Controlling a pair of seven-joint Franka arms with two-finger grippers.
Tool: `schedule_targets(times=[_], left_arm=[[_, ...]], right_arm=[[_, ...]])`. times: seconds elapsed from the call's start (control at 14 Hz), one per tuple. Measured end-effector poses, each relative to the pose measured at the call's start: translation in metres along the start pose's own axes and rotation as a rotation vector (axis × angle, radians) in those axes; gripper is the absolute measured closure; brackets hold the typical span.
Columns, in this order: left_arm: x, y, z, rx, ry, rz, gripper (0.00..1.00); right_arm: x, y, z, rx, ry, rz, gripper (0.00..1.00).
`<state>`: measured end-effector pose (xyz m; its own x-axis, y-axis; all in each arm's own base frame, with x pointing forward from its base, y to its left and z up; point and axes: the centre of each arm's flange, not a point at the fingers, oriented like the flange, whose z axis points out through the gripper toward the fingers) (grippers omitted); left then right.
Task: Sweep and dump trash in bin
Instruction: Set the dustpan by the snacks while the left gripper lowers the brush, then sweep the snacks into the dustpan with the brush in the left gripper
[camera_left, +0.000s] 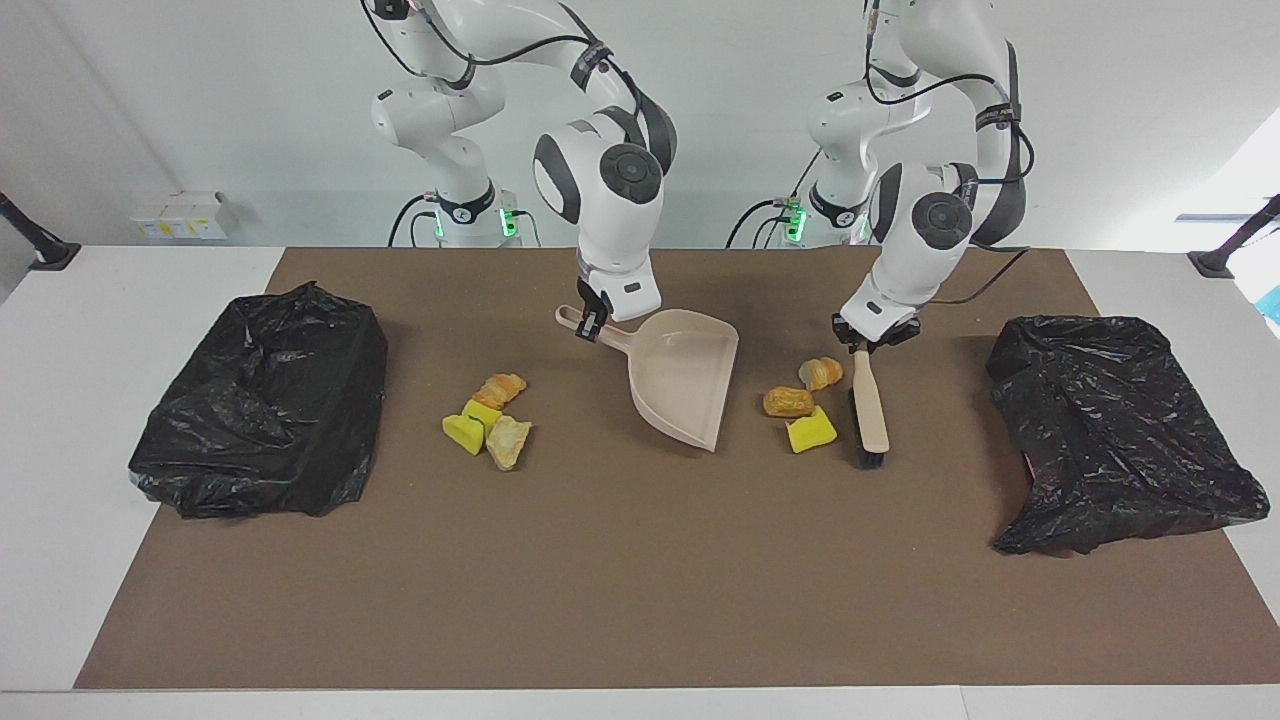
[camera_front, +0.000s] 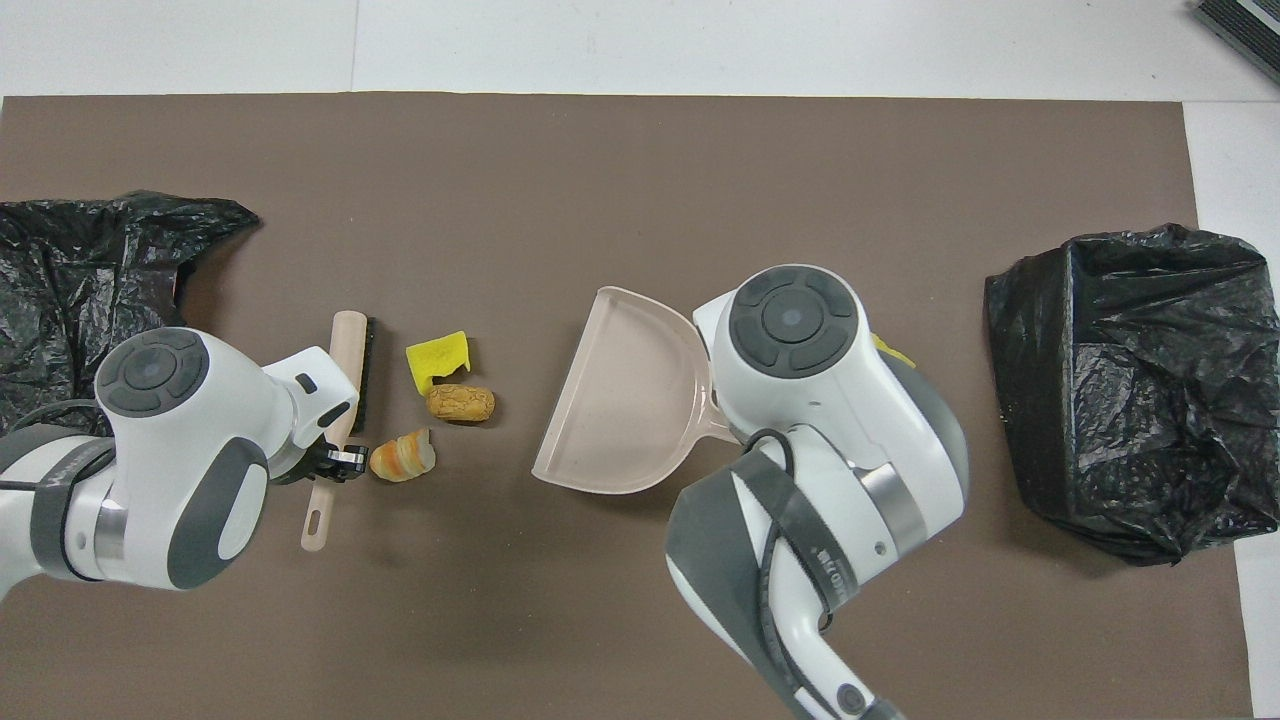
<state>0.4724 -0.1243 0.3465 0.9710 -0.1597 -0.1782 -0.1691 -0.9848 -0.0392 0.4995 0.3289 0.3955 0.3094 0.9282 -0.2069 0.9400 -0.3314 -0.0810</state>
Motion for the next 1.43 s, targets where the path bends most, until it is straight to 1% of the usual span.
schedule_targets(times=[0.14,0.29,0.43,0.57,0.71,0.78,0.93,1.07,1.14,1.28,1.43], left_arm=[[0.002,0.020,0.008,-0.008,-0.004,0.041,0.74],[0.001,0.036,0.014,-0.012,-0.015,0.078,0.74],[-0.006,0.071,0.014,-0.047,-0.022,0.114,0.74],[-0.022,0.124,0.014,-0.078,-0.033,0.158,0.74],[-0.039,0.166,0.013,-0.065,-0.040,0.173,0.74],[-0.043,0.175,0.009,-0.059,-0.048,0.174,0.74],[-0.039,0.171,-0.002,-0.060,-0.060,0.156,0.74],[-0.029,0.145,-0.012,-0.064,-0.085,0.081,0.74],[-0.026,0.131,-0.018,-0.062,-0.115,0.026,0.74],[-0.024,0.099,-0.027,-0.049,-0.197,-0.099,0.74],[-0.024,0.061,-0.027,-0.045,-0.267,-0.198,0.74]], right_arm=[[0.026,-0.014,0.019,-0.011,0.002,0.014,0.68],[0.036,-0.022,0.026,-0.013,-0.002,0.012,0.68],[0.037,-0.024,0.026,-0.015,-0.001,0.011,0.68],[0.037,-0.023,0.026,-0.015,-0.001,0.012,0.68],[0.037,-0.023,0.026,-0.015,-0.001,0.012,0.68],[0.037,-0.023,0.026,-0.015,-0.001,0.012,0.68],[0.037,-0.023,0.026,-0.015,-0.001,0.012,0.68],[0.037,-0.023,0.026,-0.015,-0.001,0.012,0.68],[0.037,-0.023,0.026,-0.015,-0.001,0.012,0.68],[0.037,-0.023,0.026,-0.015,-0.001,0.012,0.68],[0.037,-0.023,0.026,-0.014,-0.002,0.012,0.68]])
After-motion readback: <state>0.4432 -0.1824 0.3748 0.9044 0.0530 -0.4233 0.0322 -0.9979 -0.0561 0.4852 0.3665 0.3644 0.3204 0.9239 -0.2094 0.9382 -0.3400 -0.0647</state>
